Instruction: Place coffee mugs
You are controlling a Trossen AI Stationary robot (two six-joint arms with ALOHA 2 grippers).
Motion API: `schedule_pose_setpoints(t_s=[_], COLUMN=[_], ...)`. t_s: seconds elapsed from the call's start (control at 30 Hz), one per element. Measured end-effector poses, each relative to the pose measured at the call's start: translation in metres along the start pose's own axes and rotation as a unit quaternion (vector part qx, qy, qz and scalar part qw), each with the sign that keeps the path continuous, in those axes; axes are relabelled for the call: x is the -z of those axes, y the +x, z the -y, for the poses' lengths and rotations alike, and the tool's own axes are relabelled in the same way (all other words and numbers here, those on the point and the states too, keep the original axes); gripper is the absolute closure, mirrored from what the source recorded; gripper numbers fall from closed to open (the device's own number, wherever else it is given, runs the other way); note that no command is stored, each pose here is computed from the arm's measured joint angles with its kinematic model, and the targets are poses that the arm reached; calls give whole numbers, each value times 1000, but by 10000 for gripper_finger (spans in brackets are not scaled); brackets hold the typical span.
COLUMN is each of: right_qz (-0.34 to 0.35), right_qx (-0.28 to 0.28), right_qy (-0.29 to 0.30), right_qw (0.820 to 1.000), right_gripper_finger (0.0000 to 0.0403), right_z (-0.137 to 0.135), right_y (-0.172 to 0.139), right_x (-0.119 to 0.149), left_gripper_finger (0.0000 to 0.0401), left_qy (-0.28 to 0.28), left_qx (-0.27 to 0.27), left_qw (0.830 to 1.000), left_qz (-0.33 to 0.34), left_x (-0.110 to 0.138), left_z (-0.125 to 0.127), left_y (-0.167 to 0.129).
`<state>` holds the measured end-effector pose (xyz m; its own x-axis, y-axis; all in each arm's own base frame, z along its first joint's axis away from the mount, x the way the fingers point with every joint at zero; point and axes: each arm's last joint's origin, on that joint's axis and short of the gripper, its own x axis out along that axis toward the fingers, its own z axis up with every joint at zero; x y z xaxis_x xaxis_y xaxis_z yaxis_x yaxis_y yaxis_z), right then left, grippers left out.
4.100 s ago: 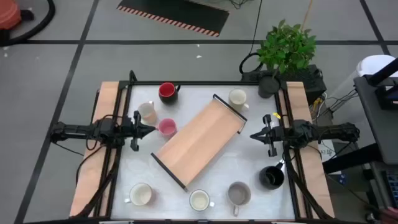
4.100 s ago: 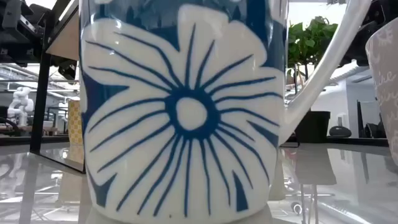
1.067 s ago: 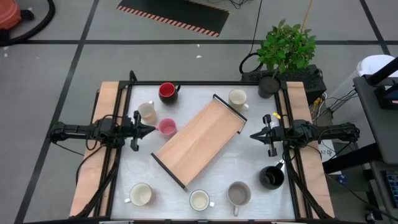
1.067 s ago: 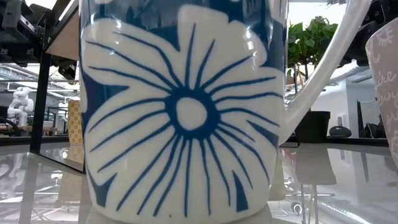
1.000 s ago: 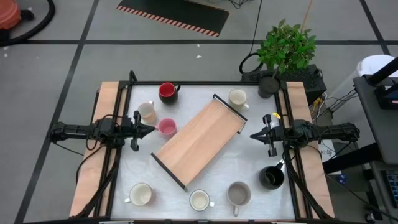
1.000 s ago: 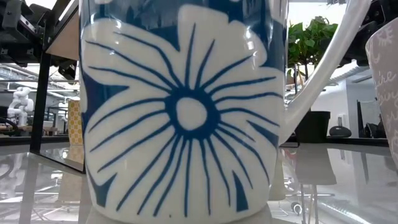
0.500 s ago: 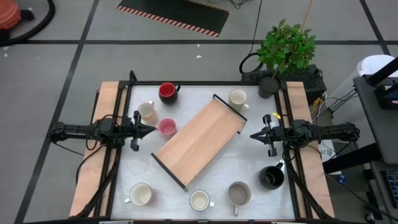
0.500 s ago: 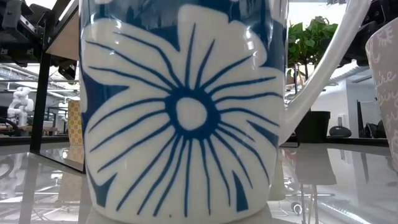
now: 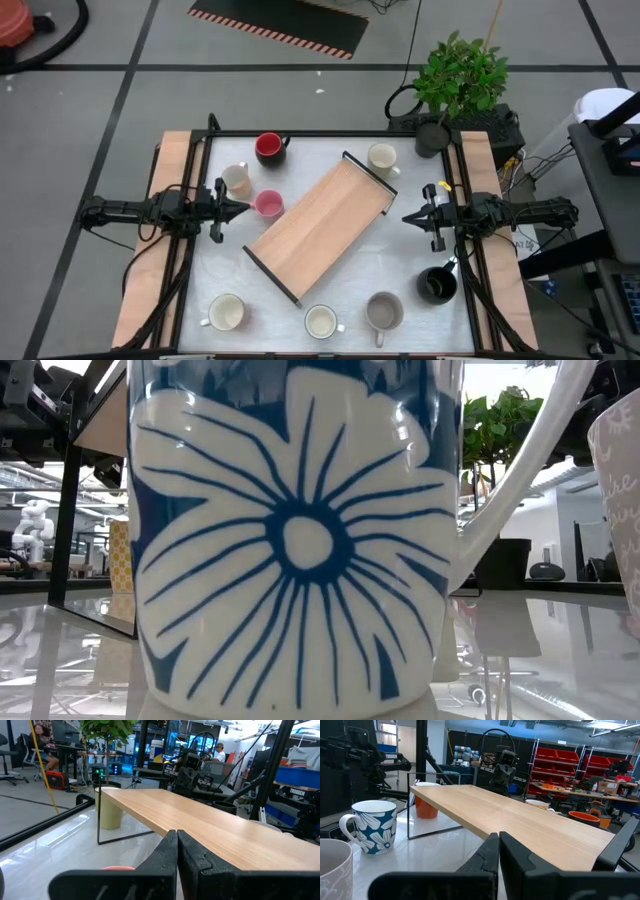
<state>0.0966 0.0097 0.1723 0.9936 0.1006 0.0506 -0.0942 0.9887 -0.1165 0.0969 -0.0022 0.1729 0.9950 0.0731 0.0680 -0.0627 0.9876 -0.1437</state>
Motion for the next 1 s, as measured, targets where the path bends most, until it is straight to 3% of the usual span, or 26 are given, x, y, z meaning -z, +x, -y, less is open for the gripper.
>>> schedule_pose_setpoints(t_s=[0.77,1.0], right_qz=[27,92], right_qx=[3,3], right_qy=[-28,-37], right_qw=[999,995], right_gripper_finger=[403,403], right_z=[1,2], right_y=[0,-2], right_x=[-5,-19], left_gripper_finger=[400,400], left_qy=[0,0], left_qx=[0,0], left_qw=[1000,1000], left_qz=[0,0], left_x=[0,0], left_z=[0,0], left_y=[0,0])
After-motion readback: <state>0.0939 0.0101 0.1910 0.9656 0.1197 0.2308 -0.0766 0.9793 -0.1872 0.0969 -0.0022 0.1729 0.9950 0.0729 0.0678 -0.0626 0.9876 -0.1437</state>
